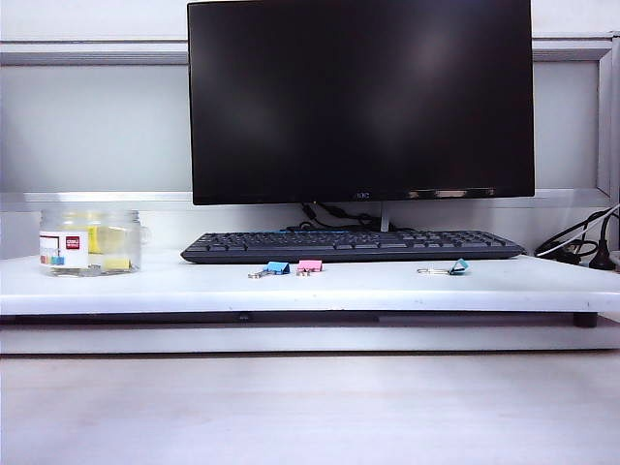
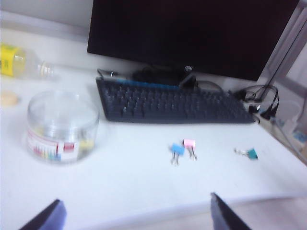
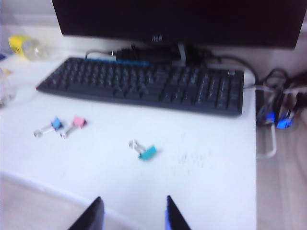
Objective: Pick up the clips with the largest number of clips of the same color on the table and place them in a round transparent plastic box.
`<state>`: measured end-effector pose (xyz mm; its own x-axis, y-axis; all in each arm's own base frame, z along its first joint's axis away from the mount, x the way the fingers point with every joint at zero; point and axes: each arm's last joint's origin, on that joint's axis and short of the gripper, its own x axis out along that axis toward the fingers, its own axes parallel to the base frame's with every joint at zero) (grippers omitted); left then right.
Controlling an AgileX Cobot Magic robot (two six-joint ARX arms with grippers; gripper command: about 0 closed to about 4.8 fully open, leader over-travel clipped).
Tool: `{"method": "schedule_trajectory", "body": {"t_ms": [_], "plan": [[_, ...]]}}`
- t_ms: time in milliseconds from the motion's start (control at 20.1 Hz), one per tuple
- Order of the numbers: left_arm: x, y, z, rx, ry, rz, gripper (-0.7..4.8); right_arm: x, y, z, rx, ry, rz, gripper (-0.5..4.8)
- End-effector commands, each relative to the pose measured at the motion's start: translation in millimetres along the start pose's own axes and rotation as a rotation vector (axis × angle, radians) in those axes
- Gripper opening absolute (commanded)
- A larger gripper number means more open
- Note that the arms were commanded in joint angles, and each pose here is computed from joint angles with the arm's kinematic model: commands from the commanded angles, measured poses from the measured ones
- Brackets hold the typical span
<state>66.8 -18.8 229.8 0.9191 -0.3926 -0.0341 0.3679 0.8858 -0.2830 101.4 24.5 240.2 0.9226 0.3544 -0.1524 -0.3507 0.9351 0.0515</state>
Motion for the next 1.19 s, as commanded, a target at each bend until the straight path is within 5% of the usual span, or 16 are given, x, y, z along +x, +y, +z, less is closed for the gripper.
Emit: {"method": "schedule_trajectory", "body": {"t_ms": [50,497,646,795,1193], "plan": [[2.4,1.5,-3.2,0.071,-0.013,-0.004,3.99,4.4,-0.9,-13.0,0.017,0.028,0.003,1.66],[18.9,16.7,-43.1,0.073,0.078,0.018,3.99,17.7,6.8,-43.6,0.014,-0.029,0.097,1.66],[21.6,20.2,-52.9,0.139,0.108,0.021,3.99,20.8,7.4,-61.6,0.012,0.019,0.107,1.66],[21.9,21.2,-52.3,0.202,0.093,0.052,3.98,22.9,5.9,-76.3,-0.006,0.049,0.069,1.66],[21.9,29.6,-60.3,0.232,0.125,0.257,3.98,24.4,2.2,-82.4,-0.069,0.006,-0.047,1.66]]}}
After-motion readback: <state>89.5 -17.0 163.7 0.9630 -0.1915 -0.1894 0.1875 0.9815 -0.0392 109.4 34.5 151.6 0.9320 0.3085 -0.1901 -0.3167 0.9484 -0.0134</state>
